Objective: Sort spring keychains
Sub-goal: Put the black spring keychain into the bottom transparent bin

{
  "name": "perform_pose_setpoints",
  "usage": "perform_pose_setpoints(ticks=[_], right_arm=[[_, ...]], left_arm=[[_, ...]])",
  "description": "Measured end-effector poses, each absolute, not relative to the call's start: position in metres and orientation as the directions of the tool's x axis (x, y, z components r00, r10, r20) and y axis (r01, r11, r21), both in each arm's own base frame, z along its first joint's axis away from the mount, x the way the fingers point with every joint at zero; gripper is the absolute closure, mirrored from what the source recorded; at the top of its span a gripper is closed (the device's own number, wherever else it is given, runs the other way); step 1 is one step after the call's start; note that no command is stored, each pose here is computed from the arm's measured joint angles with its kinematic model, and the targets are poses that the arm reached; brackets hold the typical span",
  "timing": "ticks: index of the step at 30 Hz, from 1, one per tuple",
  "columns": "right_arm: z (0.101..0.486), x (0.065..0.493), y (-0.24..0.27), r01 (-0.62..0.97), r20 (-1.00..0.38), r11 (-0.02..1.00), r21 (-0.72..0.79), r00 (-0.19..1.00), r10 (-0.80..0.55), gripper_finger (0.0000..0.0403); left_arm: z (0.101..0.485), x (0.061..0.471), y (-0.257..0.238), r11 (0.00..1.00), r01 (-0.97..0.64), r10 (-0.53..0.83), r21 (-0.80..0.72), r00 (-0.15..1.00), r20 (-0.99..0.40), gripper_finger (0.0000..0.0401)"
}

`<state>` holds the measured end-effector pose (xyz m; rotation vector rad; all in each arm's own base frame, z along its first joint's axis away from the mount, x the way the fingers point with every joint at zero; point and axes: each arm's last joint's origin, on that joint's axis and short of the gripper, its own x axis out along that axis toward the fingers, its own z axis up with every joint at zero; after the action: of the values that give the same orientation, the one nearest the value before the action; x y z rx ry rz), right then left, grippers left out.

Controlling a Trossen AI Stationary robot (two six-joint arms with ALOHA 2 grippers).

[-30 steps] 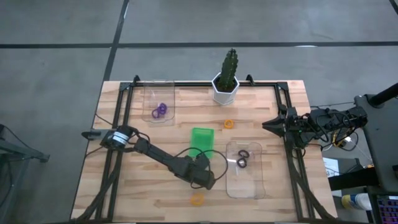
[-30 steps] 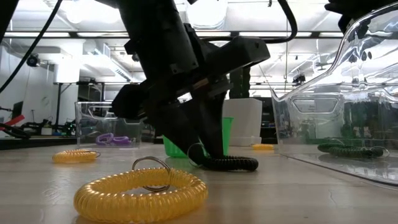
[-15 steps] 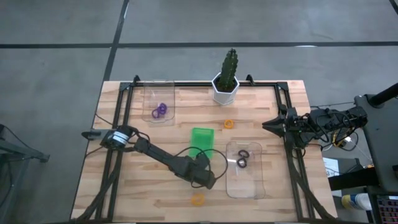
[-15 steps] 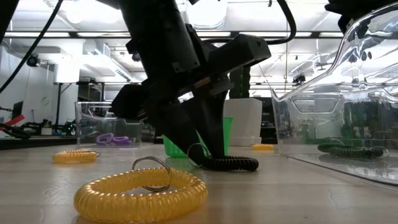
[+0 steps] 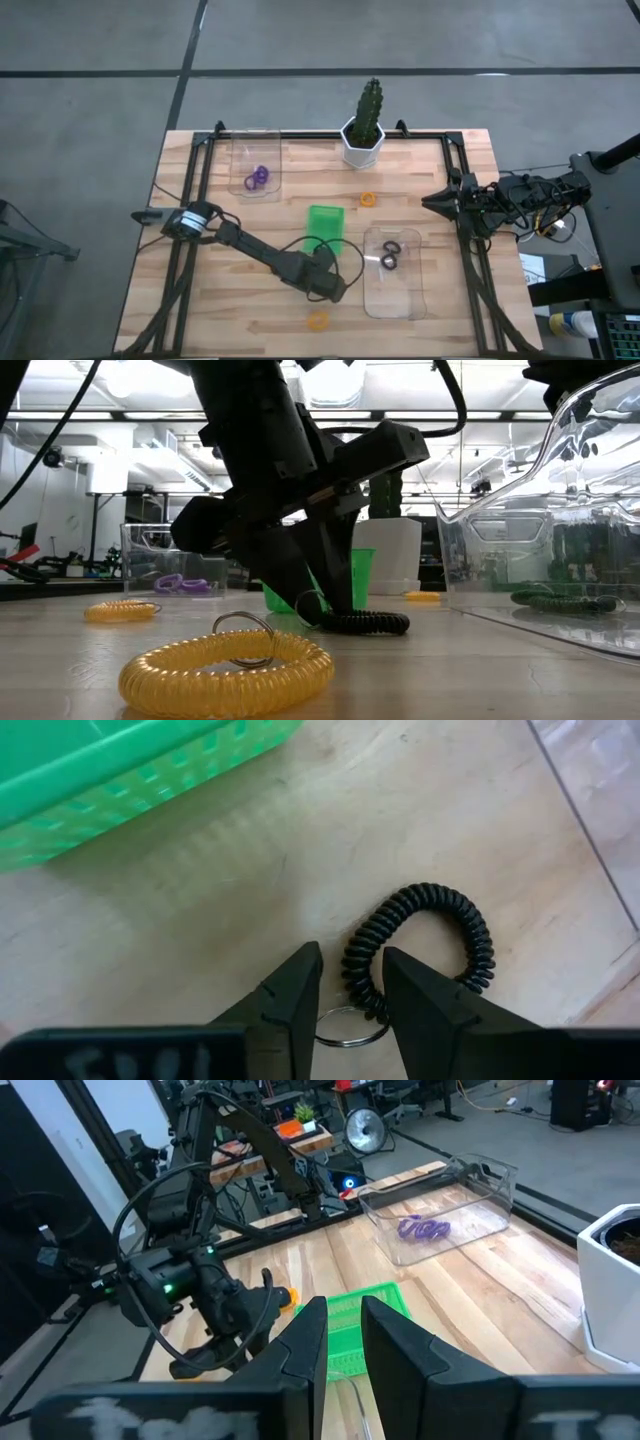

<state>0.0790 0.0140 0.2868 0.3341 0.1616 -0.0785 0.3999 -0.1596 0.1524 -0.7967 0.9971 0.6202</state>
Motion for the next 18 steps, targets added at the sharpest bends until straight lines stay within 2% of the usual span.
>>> perform_pose_setpoints(ticks=[6,13,18], right_arm=[[0.287,0.079,0.014,0.103,-0.171,0.942,0.32,0.984,-0.05,0.0342],[0.287,0.079,0.014,0.103,-0.17,0.942,0.32,0.984,-0.05,0.0342],[0.287,0.079,0.014,0.103,-0.17,0.942,0.32,0.984,-0.05,0.0342]], left_arm=[[0.139,0.399,-0.16,0.525,-0.808,0.084,-0.268,0.363,-0.928,0.0312],[0.141,0.398,-0.159,0.501,-0.823,0.083,-0.267,0.353,-0.932,0.0386],[0.15,0.395,-0.158,0.526,-0.807,0.066,-0.269,0.354,-0.933,0.0394]])
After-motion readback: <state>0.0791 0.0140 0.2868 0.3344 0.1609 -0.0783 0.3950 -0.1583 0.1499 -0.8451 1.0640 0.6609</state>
